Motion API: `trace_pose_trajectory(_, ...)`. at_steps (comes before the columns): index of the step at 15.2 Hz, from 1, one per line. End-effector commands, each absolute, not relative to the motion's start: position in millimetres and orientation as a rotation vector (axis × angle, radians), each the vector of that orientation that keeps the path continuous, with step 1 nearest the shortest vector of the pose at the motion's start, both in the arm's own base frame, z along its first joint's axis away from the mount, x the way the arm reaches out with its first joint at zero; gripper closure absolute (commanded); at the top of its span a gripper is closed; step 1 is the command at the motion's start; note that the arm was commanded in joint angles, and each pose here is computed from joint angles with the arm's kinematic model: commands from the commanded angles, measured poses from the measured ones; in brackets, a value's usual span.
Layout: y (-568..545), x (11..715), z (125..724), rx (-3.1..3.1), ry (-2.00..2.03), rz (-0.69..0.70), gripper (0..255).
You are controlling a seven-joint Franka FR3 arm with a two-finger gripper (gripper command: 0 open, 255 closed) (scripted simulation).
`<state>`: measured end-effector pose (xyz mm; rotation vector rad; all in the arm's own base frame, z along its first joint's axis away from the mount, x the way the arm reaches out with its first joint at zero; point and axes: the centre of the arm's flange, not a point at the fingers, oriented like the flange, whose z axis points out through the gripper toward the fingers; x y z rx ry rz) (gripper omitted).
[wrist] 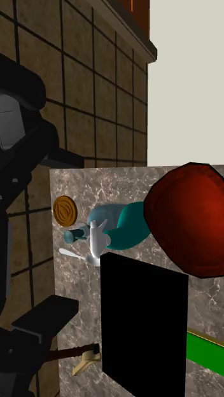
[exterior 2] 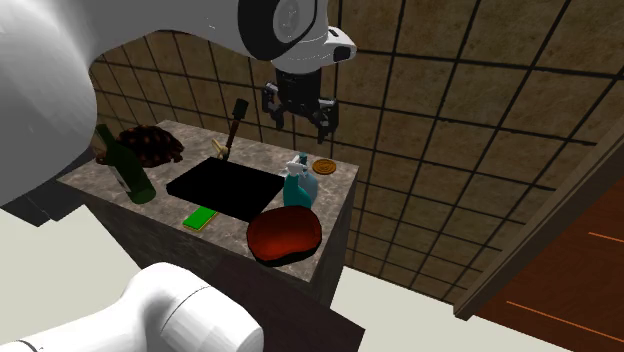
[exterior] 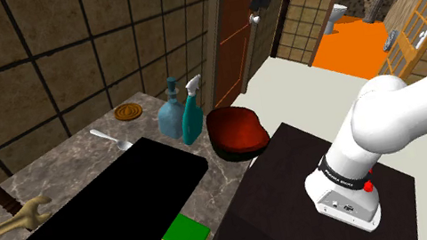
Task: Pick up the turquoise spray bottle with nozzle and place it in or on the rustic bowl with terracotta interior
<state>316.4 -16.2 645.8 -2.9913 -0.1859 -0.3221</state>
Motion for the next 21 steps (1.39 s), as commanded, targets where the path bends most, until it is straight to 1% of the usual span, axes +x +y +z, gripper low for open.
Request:
trace_pose_trajectory(1,-16.2,316.4,645.8,-2.991,-0.186,-0.322,0)
trace_pose_trajectory(10,88.0,360.5,571.0,-3.046,0.634,-0.210,0)
trace_pose_trajectory(21,161.0,463.7,464.5,-2.802,1.640,-0.043,0)
